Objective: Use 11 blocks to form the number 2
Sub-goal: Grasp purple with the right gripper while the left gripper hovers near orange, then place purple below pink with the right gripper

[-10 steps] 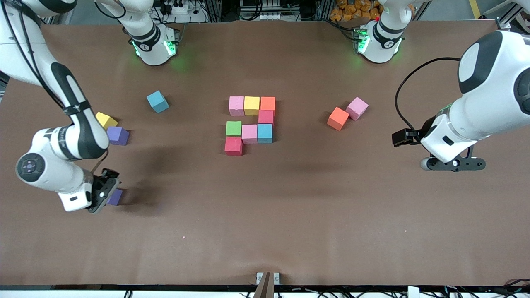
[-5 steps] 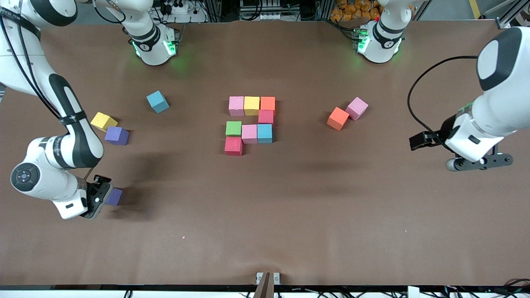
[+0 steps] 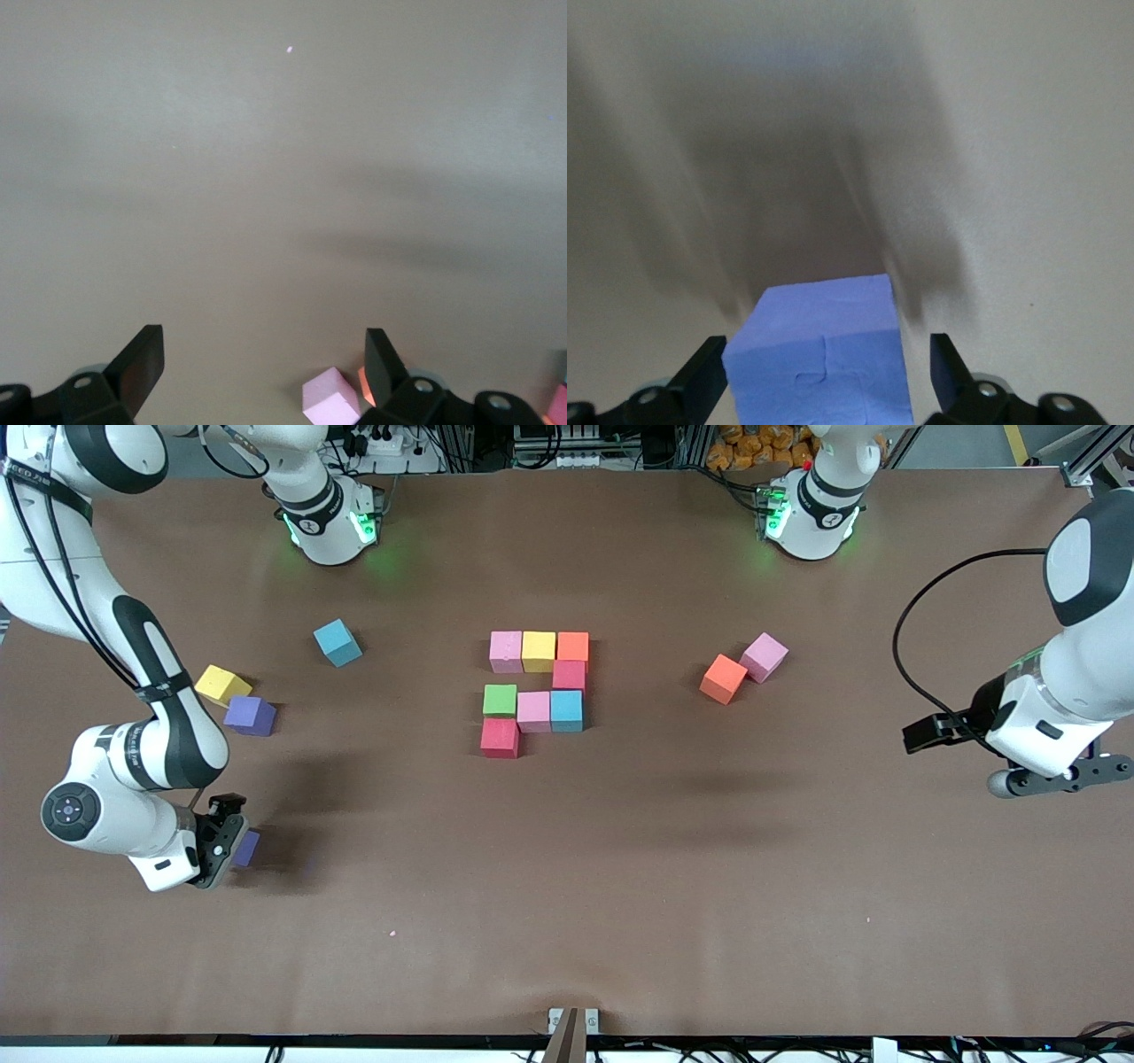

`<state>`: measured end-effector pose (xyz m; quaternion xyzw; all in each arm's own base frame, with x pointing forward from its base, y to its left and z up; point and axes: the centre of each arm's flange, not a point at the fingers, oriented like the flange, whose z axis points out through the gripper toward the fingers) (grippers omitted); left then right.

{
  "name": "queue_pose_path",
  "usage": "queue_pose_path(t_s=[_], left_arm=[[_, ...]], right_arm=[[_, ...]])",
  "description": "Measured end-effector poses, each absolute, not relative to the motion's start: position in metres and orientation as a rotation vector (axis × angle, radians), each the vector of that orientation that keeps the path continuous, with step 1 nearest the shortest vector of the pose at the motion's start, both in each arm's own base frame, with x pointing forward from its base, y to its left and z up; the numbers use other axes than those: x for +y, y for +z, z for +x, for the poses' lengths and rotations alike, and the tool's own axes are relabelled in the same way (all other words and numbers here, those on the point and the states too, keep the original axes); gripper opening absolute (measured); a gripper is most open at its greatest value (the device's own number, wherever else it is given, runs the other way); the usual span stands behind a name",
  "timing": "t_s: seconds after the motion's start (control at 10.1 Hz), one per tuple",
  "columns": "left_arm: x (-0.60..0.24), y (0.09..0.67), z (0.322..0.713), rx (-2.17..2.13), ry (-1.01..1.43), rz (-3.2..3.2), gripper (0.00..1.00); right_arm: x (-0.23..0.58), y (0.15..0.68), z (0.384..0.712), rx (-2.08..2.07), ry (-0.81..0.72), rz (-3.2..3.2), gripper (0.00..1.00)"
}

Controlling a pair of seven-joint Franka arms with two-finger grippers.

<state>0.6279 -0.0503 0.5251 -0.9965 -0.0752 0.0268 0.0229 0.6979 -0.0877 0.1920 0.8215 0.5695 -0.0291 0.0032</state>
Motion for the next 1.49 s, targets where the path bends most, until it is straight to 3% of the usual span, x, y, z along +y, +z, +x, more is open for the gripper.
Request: queue_pose_path(t_s=[0.5,0.6,0.69,0.79,1.19,1.49], left_arm=[[-0.047,0.535,0.626,-0.244,0.053,-3.069,1.0],[-0.048,0.535,0.625,-0.241,0.053,-3.069,1.0],[-0.048,0.535,0.625,-0.232,0.054,-3.07,1.0],[-0.049,0.534,0.625,-0.215,0.055,-3.071,1.0],[-0.069,0.531,0.624,-0.163,0.062,-3.074,1.0],[-0.069,0.529,0.624,-0.162,0.068,-3.073,1.0]], right_arm=[[-0.094,0.195,0.696,1.782,-0.166,2.603,0.98],[-0.093,0.195,0.696,1.783,-0.164,2.603,0.88],[-0.091,0.195,0.697,1.786,-0.16,2.6,0.7],[-0.087,0.198,0.699,1.792,-0.147,2.595,0.62],[-0.016,0.249,0.71,1.718,-0.05,2.676,0.62],[0.085,0.292,0.691,1.461,-0.071,2.842,0.62]])
